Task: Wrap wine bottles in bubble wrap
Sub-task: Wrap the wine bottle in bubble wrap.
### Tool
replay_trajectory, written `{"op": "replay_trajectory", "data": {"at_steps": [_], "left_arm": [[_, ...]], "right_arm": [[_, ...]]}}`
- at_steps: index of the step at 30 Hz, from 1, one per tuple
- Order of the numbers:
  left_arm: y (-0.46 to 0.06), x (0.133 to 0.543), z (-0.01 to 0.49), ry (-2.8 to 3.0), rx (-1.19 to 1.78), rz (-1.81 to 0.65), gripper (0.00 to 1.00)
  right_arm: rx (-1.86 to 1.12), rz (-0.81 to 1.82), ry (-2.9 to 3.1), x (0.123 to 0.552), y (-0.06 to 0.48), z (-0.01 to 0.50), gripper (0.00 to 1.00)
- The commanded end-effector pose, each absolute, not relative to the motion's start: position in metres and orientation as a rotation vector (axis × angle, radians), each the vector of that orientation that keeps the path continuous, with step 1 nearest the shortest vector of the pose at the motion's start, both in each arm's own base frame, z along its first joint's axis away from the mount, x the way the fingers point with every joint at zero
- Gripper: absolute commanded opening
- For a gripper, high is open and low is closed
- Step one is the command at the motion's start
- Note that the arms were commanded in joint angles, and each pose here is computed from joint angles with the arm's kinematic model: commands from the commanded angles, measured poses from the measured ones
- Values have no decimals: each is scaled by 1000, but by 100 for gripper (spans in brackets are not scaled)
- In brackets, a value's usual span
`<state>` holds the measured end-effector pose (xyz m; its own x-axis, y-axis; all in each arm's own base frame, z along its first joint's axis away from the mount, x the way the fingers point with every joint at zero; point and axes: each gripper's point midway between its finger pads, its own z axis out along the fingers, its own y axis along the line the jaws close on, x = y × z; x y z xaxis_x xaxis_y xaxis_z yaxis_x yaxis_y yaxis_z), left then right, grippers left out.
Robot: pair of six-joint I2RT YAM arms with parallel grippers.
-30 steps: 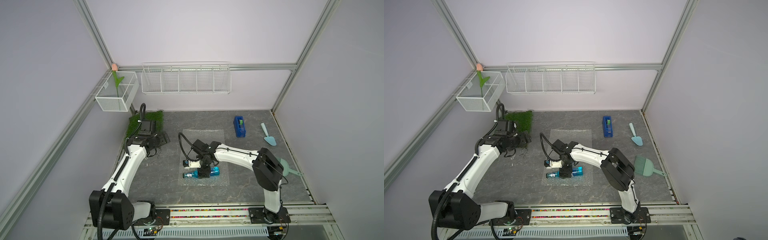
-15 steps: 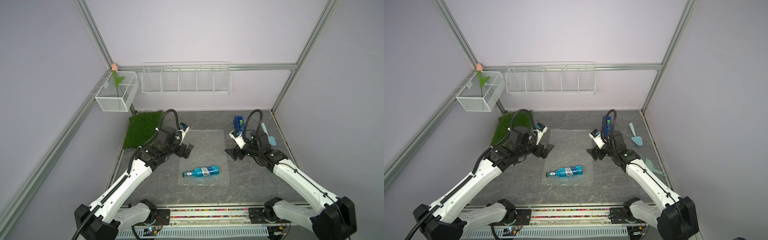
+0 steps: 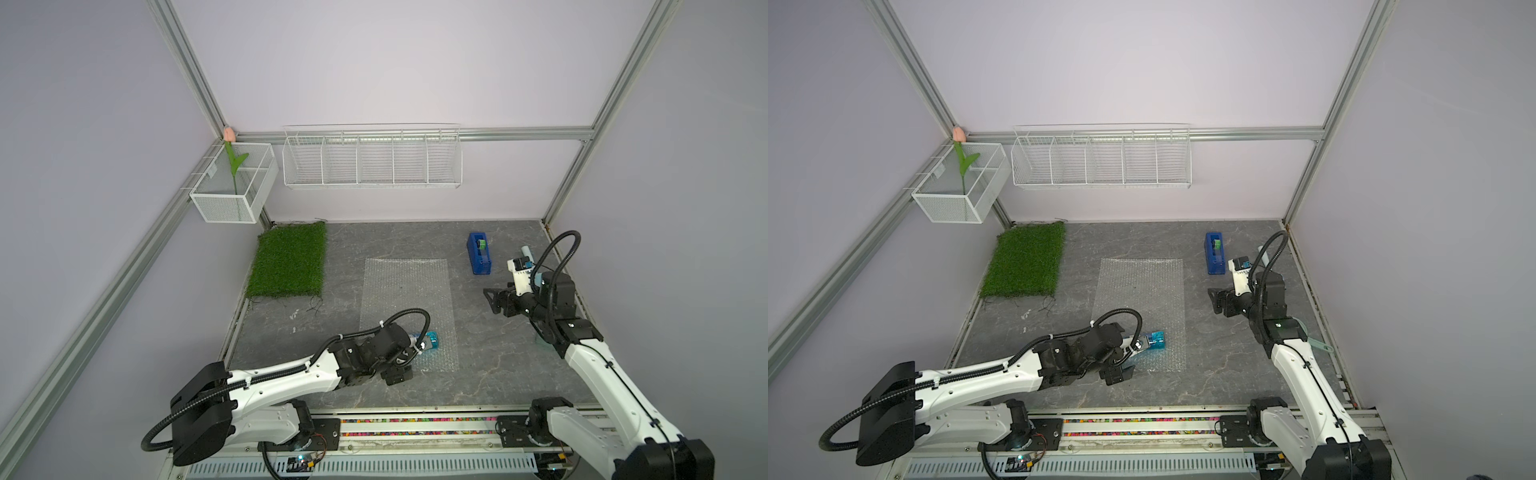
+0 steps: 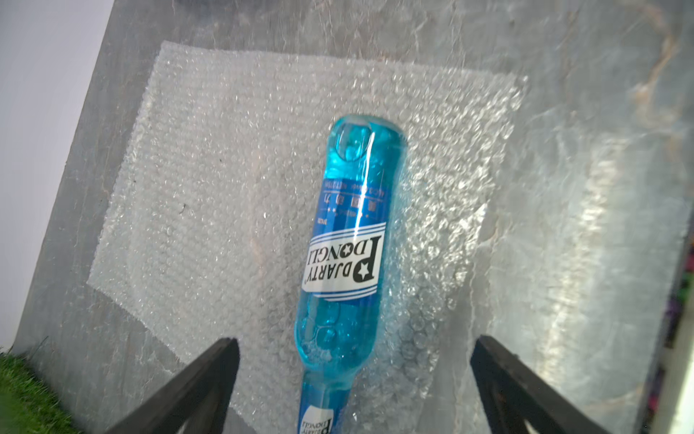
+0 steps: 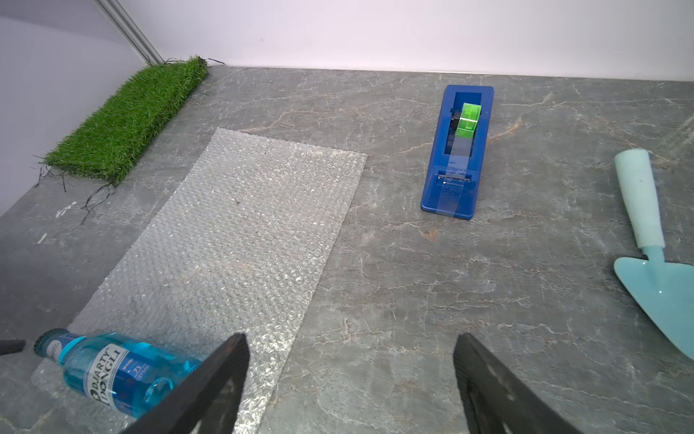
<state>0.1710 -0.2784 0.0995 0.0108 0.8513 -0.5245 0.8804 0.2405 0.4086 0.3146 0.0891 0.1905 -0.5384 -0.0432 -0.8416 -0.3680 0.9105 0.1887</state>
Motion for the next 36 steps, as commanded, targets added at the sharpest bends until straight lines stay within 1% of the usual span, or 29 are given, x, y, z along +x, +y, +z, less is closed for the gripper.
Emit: {"op": "replay_trajectory", "data": {"at_steps": [1,8,12,17,21,25,32,36], "left_arm": [[-289,184,108,1713,1570,22,99],[-300,163,81,1664,1726,-7,99],[-294,158,68,1639,1794,11,99],[-290,162,51,1656,1840,86,99],[-296,166,46,1664,1829,96,99],[-294,176,38,1665,1814,177,99],[-285,180,24,1686,1863,262,99],[-280,180,20,1704,1859,276,82]], "right_arm": [[-308,468,2101,315,94,188,88],[-320,474,2081,322,95,190,88],[-319,485,2068,328,97,191,88],[-321,508,2059,334,100,191,88],[-324,503,2053,336,99,192,88],[-331,500,2052,339,99,191,88],[-360,487,2053,339,99,192,88],[-369,480,2052,338,99,192,89]]}}
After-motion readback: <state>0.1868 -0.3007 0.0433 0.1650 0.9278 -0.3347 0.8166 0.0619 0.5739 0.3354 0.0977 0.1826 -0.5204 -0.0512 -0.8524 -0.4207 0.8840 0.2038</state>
